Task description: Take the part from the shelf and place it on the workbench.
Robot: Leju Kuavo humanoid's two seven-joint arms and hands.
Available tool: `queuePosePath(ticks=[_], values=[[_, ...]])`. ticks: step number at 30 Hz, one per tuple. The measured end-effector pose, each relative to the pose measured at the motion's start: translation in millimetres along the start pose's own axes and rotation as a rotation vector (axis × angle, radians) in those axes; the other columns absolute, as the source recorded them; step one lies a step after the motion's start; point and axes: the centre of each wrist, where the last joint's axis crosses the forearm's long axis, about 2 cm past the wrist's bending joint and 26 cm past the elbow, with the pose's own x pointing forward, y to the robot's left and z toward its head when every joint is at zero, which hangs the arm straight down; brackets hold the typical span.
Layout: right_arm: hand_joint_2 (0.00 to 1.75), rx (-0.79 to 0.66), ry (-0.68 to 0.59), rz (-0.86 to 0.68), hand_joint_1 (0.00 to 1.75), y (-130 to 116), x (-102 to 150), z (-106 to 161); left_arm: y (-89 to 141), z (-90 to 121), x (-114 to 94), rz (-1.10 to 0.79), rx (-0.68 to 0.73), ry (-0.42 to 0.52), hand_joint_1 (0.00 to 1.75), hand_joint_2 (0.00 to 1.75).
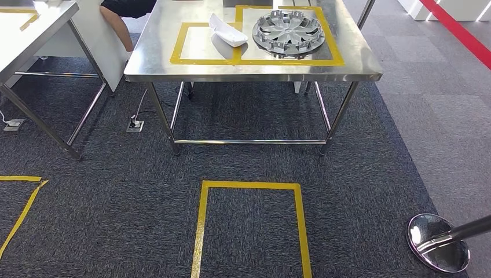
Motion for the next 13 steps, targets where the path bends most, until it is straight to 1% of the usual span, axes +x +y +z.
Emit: queuePosePath(ticks=[13], values=[[0.00,0.011,-0.004,0.029,0.00,3.3,-1.0,0.5,-1.5,0.4,0.0,-0.015,0.000,-0.006,0.00,0.00]])
